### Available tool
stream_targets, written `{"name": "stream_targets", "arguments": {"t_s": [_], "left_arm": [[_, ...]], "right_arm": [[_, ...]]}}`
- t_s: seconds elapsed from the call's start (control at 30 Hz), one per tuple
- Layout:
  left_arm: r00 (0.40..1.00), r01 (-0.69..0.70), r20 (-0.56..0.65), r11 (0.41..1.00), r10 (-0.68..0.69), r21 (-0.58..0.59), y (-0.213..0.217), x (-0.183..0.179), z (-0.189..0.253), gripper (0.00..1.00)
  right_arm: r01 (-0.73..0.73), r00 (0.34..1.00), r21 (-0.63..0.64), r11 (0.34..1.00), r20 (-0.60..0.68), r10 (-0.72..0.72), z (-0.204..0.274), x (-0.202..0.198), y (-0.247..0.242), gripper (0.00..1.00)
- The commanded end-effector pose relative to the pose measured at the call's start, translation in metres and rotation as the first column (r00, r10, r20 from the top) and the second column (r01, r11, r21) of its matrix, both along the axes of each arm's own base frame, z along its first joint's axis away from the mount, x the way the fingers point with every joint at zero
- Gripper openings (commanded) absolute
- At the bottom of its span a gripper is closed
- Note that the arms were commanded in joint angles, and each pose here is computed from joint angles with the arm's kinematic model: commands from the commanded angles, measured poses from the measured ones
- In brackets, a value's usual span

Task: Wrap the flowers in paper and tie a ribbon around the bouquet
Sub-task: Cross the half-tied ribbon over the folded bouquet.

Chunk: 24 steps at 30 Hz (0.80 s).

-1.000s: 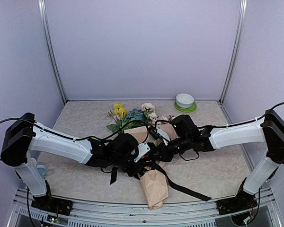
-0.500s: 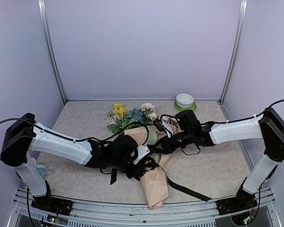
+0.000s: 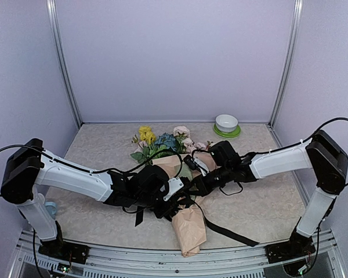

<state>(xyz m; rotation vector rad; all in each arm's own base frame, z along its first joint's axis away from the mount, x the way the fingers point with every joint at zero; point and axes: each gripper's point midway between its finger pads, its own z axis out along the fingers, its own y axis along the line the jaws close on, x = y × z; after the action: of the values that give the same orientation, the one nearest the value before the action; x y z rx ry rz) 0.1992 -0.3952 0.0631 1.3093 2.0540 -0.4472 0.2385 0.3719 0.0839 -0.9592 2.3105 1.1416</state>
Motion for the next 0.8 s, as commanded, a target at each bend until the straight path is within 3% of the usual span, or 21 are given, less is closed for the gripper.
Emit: {"name": "stream_targets", "arguments": {"t_s": [0.0,0.2,0.43,0.77], "left_arm": [[1.0,0.018,0.005,1.0,-0.018,-0.013,-0.004,0.0,0.006,0.18],[1.0,0.018,-0.003,1.0,-0.018,-0.01,-0.005,0.002,0.004,0.18],[1.0,0.007,-0.001,1.0,-0.007,-0.011,-0.005,0.006,0.005,0.19],[0.999,-0.035,0.026,0.999,0.036,-0.028,-0.004,0.016,0.009,0.2]], "right_arm": [[-0.058,0.998,-0.01,0.998,0.008,0.059,-0.001,-0.006,0.007,0.03],[-0.198,0.979,0.089,0.976,-0.031,0.201,0.006,-0.035,0.02,0.03],[-0.264,0.961,0.185,0.947,-0.031,0.274,0.019,-0.044,0.03,0.03],[-0.257,0.962,0.111,0.96,-0.06,0.265,0.0,-0.042,0.028,0.02]]}}
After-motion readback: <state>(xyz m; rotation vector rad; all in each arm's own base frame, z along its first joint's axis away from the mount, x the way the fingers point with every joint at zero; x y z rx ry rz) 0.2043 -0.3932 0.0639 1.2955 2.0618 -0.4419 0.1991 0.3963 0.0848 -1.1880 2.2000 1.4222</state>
